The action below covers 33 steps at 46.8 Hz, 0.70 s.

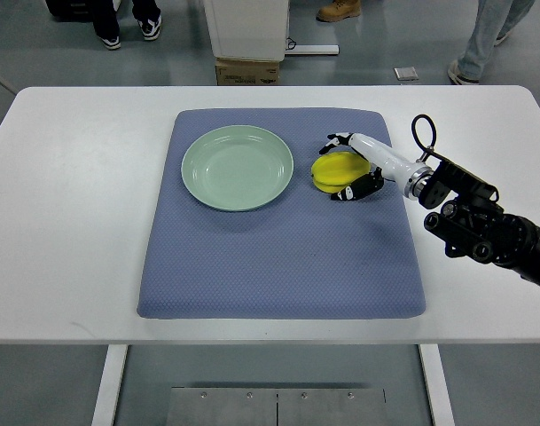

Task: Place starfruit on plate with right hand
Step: 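Close the right hand fingers around the yellow starfruit, then lift the starfruit with the right hand and carry it over the plate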

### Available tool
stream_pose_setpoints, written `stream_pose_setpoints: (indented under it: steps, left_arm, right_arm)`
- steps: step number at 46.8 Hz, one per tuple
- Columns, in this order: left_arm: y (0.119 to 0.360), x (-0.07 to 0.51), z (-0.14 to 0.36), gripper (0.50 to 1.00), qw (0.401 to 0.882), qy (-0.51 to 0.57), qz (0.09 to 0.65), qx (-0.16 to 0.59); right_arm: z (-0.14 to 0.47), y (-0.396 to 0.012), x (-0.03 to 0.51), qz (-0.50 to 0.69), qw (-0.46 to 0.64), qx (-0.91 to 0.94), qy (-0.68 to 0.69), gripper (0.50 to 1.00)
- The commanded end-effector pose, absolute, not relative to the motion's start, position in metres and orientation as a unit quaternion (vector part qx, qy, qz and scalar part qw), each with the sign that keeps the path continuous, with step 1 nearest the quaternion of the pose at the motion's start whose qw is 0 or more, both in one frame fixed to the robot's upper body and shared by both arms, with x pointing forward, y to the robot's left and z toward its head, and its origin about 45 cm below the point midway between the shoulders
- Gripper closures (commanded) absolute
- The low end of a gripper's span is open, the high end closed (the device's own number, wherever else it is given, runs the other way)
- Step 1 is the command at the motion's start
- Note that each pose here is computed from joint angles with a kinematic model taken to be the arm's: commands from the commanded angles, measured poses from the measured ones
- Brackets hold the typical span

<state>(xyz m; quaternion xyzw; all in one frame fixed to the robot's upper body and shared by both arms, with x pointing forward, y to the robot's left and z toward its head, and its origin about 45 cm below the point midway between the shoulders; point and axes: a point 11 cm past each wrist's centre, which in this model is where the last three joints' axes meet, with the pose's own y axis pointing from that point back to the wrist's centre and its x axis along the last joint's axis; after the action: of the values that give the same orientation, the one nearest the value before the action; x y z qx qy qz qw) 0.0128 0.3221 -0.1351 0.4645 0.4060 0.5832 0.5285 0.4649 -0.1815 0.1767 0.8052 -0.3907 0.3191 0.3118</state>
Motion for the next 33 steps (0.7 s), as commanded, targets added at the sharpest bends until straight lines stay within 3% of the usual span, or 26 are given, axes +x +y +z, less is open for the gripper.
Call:
stream_pose_setpoints:
  steps: [1, 14, 33]
  left_arm:
    - [0.322, 0.012, -0.135, 0.5, 0.528, 0.406, 0.583, 0.465]
    - [0.322, 0.013, -0.135, 0.5, 0.529, 0.406, 0.583, 0.465]
    - [0.322, 0.013, -0.135, 0.5, 0.529, 0.406, 0.583, 0.465]
  right_arm:
    - [0.177, -0.182, 0.465, 0.318, 0.312, 0.805, -0.391, 0.663]
    - [0.184, -0.178, 0.469, 0.323, 0.306, 0.805, -0.393, 0.996]
    - [0.215, -0.172, 0.484, 0.335, 0.283, 0.8, -0.408, 1.0]
